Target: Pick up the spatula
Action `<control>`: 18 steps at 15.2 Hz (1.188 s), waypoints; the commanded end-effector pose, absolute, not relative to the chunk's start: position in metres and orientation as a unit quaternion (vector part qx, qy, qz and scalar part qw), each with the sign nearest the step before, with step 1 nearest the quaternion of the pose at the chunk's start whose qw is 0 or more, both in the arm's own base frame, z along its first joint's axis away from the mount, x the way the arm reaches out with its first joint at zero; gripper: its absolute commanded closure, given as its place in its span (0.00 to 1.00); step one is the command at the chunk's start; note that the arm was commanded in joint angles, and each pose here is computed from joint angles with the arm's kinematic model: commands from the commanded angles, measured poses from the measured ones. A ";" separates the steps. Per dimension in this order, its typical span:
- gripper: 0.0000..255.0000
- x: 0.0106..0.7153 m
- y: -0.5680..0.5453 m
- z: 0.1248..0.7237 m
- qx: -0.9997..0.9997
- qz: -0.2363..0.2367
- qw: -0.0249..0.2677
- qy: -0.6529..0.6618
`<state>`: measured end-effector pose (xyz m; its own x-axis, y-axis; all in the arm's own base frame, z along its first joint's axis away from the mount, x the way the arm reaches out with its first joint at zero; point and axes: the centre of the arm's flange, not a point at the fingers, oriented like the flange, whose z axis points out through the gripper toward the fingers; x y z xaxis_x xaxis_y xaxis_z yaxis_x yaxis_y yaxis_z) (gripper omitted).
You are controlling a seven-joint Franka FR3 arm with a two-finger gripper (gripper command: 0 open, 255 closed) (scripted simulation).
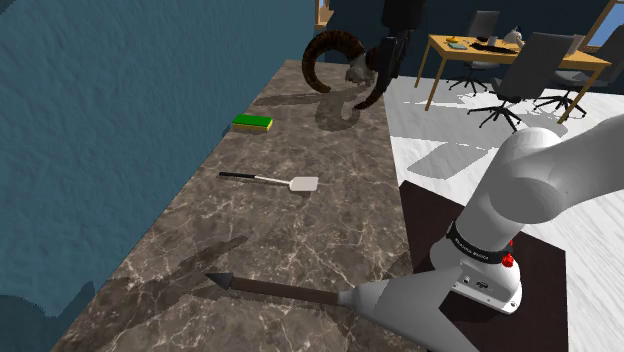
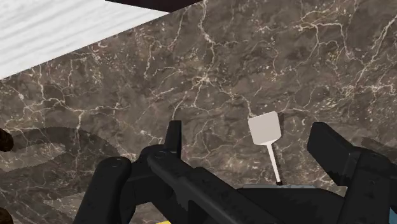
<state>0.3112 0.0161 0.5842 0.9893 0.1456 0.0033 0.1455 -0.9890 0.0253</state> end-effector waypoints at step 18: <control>0.00 0.447 0.111 0.441 0.984 0.020 0.000 0.177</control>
<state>0.4378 0.1034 0.4493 0.9409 0.3368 0.0361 0.3367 -0.9416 0.0084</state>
